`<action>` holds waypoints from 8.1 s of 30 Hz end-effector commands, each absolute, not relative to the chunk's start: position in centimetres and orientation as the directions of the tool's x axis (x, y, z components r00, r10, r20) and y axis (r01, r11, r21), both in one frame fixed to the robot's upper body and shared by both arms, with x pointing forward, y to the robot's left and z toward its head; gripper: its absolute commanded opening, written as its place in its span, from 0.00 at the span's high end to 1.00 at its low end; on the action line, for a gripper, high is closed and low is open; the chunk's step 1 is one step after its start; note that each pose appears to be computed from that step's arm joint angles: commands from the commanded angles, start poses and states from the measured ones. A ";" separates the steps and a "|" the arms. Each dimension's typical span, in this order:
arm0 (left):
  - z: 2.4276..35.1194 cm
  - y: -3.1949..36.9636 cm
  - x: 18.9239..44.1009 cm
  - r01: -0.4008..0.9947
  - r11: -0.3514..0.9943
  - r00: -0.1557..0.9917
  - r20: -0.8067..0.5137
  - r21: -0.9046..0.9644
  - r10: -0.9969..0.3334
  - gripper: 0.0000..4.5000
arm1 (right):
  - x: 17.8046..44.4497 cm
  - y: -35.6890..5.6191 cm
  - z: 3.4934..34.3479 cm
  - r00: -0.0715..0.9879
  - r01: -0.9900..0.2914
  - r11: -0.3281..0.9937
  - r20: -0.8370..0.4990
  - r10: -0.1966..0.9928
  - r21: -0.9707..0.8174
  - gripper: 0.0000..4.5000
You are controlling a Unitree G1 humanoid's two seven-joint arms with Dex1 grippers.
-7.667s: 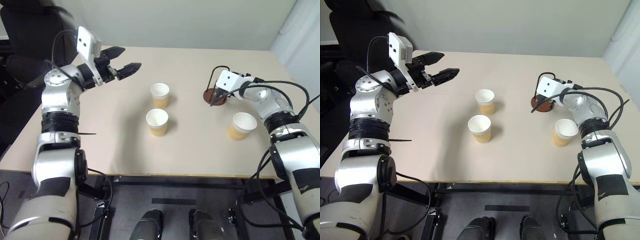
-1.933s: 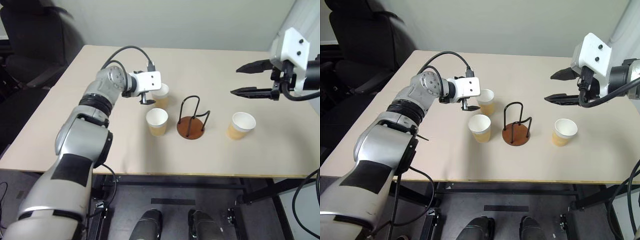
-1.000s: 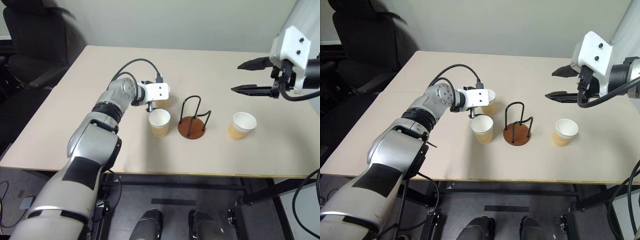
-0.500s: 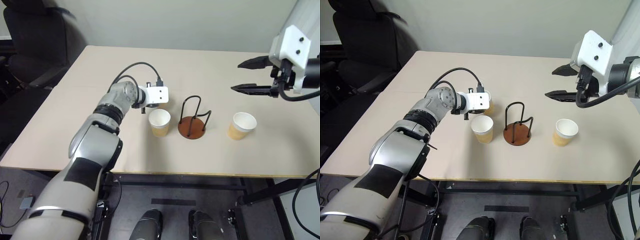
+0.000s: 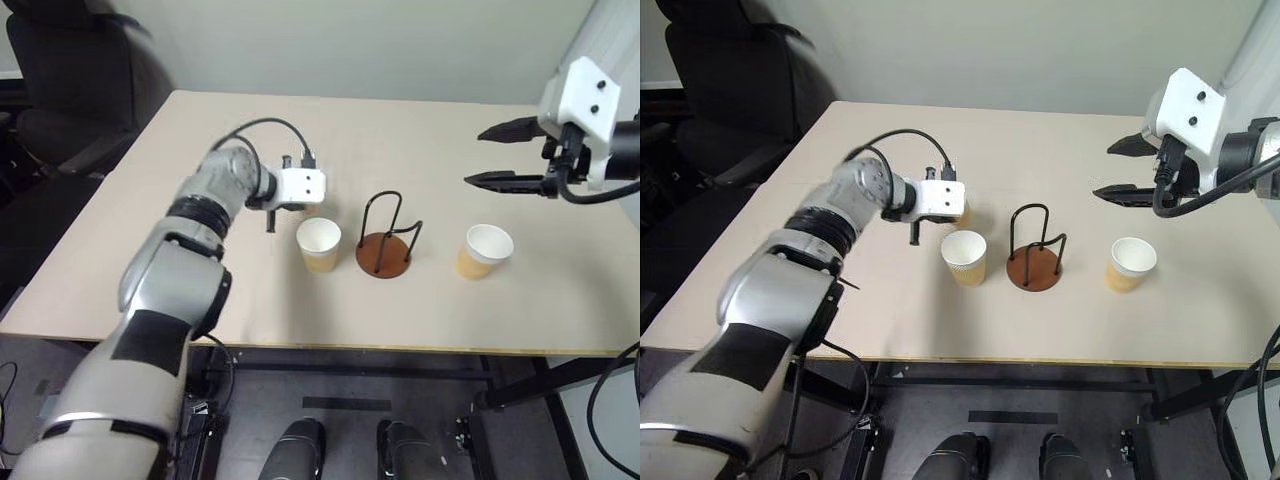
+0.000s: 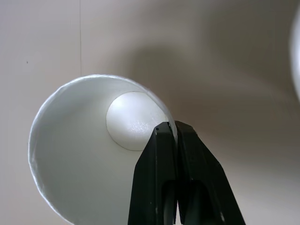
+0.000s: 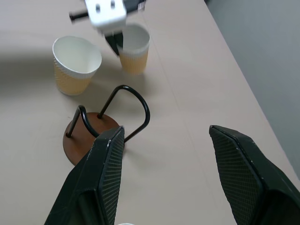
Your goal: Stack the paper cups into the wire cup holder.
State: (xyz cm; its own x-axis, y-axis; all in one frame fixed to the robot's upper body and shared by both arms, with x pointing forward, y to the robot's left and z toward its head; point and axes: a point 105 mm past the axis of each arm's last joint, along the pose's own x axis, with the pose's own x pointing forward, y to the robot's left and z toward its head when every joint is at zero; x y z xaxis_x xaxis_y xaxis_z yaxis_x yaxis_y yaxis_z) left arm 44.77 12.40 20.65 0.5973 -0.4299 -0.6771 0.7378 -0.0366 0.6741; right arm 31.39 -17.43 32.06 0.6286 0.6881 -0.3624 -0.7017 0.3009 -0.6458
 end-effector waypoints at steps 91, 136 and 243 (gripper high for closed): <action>35.2 4.8 37.3 0.916 -0.085 0.037 -0.294 0.391 -0.955 0.06 | 28.9 -20.6 27.8 0.535 -0.834 0.310 -0.529 0.658 -0.457 0.36; 29.3 15.3 38.6 0.926 0.101 0.245 -0.374 0.365 -0.894 0.05 | 35.3 -22.0 17.9 0.437 -0.867 -0.065 -0.817 0.376 -0.494 0.99; 27.7 14.6 38.3 0.928 0.006 0.207 -0.505 0.372 -0.838 0.05 | 30.5 -9.7 32.5 0.294 -0.853 0.026 -0.440 0.849 -0.521 0.01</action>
